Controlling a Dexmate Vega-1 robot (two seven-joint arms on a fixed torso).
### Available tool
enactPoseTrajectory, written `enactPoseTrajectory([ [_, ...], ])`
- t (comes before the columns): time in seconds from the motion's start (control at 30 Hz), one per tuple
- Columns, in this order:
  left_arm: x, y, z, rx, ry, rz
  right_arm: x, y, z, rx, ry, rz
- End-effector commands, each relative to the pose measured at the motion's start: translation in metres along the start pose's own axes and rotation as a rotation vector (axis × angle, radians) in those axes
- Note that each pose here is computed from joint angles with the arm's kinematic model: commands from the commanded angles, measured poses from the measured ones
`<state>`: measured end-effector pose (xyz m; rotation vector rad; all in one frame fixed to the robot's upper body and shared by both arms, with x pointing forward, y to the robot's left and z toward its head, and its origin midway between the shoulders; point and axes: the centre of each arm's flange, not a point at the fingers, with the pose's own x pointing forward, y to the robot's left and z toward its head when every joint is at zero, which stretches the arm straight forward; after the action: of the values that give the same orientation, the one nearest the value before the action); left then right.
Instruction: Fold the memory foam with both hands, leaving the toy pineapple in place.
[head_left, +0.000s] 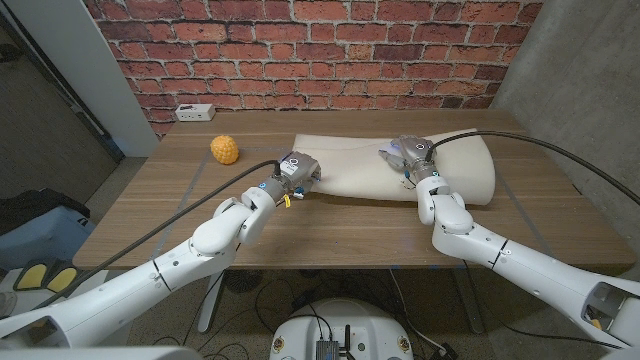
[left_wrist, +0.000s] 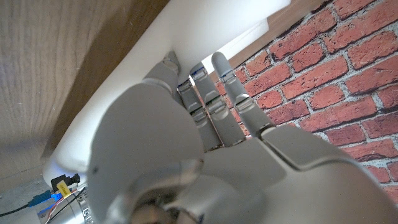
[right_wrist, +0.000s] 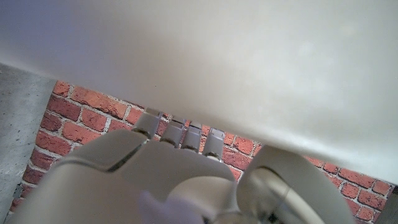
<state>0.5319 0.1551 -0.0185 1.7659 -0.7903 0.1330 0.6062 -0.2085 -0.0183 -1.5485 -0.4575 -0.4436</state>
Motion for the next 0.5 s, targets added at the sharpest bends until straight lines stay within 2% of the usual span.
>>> enactPoseTrajectory([
  [0.03,0.0034,-0.0045,-0.0045,-0.11,0.018,-0.109,-0.0018,0.0125,-0.0075,-0.003,0.011,0.023],
  [0.3,0.0062,-0.0036,-0.0051,-0.163,0.013,-0.132,-0.0021,0.0152,-0.0124,-0.008,0.02,0.018],
  [0.5,-0.0006,-0.0008,-0.0033,-0.223,-0.001,-0.037,0.0,0.0133,-0.0137,-0.009,0.015,0.001],
])
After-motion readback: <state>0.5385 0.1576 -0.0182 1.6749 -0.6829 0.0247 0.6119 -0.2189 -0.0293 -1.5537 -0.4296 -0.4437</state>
